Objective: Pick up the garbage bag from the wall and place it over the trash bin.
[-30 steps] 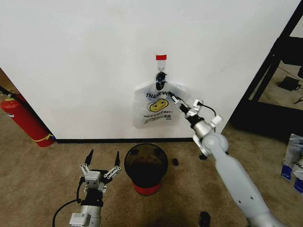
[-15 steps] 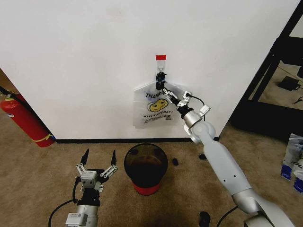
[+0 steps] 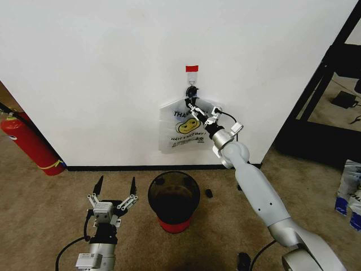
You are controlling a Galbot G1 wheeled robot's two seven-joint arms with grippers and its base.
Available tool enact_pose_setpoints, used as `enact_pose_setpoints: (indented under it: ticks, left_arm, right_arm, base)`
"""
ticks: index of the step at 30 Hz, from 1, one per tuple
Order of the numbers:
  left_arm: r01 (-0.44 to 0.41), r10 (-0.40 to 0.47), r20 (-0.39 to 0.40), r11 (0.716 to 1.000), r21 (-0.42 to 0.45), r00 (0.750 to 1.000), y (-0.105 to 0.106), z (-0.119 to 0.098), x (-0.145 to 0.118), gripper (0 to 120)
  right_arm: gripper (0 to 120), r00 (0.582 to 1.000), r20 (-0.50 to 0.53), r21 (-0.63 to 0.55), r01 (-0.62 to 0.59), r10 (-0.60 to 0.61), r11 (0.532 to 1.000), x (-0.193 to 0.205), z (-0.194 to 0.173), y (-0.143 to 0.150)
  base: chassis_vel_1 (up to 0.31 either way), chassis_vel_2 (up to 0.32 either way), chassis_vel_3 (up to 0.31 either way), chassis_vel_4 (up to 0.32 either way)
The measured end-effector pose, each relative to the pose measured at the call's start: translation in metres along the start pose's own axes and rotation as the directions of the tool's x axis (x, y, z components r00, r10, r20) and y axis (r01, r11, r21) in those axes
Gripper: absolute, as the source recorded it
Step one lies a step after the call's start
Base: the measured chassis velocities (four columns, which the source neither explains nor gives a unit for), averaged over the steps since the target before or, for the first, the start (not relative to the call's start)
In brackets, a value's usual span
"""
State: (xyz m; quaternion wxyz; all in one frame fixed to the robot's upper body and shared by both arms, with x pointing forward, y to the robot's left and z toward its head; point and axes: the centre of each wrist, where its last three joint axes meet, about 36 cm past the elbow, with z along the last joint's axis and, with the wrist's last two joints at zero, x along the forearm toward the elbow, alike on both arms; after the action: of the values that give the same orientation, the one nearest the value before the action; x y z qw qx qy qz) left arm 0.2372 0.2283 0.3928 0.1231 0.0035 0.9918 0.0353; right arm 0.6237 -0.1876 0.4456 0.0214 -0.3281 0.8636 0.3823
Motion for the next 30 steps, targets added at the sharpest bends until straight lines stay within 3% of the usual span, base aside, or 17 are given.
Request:
enact_pose_setpoints:
  ticks: [4,8,19,30]
  left_arm:
    - [0.004,-0.004,0.001,1.0,0.002,1.0,0.001,-0.001,0.001,100]
    - [0.005,-0.005,0.005,1.0,0.006,1.0,0.0,-0.001,0.0,100]
    - [0.003,-0.003,0.004,1.0,0.016,1.0,-0.001,0.0,-0.001,100]
    - [0.001,-0.001,0.003,1.0,0.022,1.0,-0.003,0.0,0.0,100]
  right_arm:
    - [42,1.0,-0.003,0.002,0.007,-0.007,1.0,-0.001,0.0,0.003]
    - [38,1.0,-0.004,-0.001,0.007,-0.007,1.0,-0.002,0.002,0.004]
    - [0,1.0,-0.005,0.003,-0.005,0.005,1.0,-0.001,0.001,0.003]
    - [0,1.0,-0.008,0.011,-0.005,0.005,1.0,0.012,0.004,0.011]
  base:
    - [0.0,0.0,0.0,0.0]
    - [0.0,0.0,0.0,0.0]
    - [0.0,0.0,0.0,0.0]
    - [0.0,0.0,0.0,0.0]
